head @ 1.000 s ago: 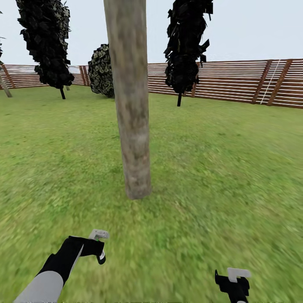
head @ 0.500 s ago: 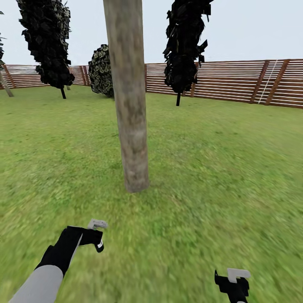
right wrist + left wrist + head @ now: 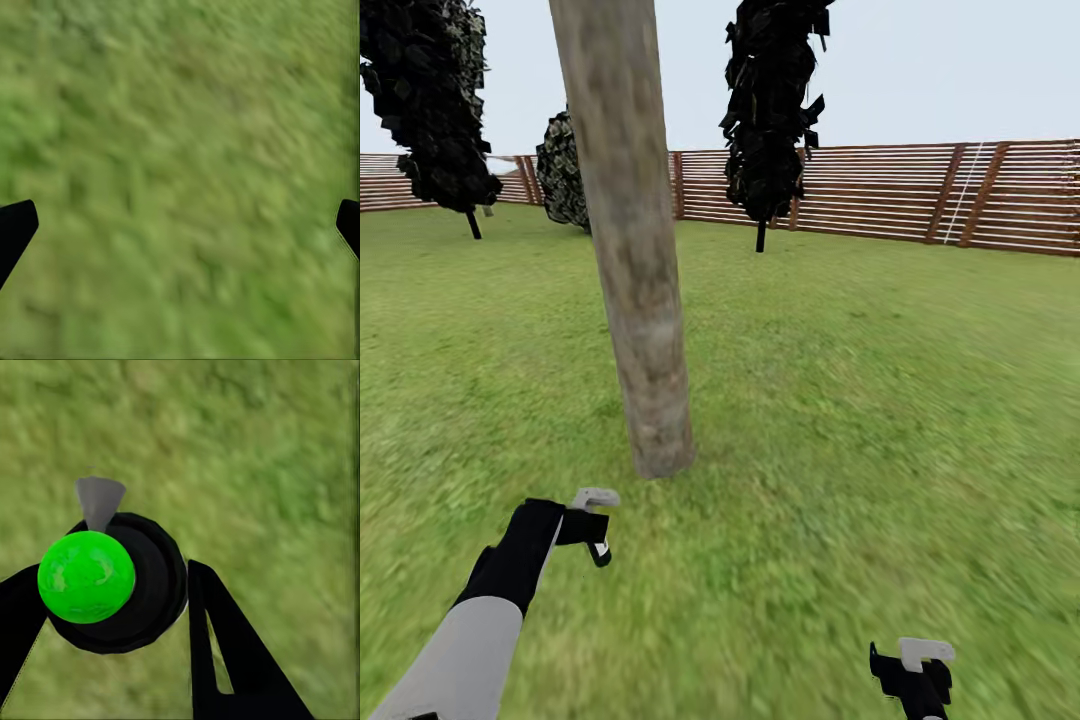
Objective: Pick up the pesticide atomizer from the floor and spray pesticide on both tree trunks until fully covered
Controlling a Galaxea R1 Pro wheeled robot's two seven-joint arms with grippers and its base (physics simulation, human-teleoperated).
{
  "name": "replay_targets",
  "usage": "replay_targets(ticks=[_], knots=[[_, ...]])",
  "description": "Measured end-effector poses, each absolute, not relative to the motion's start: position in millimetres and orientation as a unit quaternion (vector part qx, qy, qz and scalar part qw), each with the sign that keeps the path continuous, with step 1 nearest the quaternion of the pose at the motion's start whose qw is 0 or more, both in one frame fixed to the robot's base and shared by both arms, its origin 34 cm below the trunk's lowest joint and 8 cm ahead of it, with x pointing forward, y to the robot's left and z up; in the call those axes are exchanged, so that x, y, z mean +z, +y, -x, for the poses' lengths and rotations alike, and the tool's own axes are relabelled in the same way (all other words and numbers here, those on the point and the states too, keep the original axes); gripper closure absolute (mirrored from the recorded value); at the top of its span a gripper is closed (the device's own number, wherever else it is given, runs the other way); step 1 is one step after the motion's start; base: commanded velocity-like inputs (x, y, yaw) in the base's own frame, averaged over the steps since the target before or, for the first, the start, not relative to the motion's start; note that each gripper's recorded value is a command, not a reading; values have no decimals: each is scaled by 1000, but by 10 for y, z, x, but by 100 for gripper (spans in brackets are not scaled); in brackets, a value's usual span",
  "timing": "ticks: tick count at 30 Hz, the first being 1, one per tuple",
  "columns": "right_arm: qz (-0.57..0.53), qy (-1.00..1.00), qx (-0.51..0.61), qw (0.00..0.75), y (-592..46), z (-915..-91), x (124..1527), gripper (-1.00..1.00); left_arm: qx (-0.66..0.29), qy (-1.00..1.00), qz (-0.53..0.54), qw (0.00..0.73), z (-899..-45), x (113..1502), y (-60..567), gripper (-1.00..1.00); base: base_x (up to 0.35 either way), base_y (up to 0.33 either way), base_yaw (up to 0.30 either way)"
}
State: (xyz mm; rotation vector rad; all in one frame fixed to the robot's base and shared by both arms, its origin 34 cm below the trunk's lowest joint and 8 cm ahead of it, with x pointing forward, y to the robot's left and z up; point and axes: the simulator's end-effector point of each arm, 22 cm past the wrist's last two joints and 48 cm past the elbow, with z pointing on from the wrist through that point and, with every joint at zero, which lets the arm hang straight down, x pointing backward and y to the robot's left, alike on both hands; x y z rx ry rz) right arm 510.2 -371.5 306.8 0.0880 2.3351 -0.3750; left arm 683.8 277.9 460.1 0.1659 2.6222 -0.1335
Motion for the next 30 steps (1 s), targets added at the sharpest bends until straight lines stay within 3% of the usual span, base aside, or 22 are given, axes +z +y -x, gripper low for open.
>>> replay_targets(ticks=[8,18,30], knots=[[-35,914,-144,377,-3680,-5101,3061,-100,-48,965,-61,251,-6824,4585,2786,100,339,0,-299],[-34,915,-142,377,-3652,-5101,3053,-100,-28,960,-58,271,-6929,4766,2982,100,30,0,-4],[-34,915,-142,377,-3653,-5101,3052,-100,-34,961,-58,269,-6918,4749,2911,100,165,27,0]])
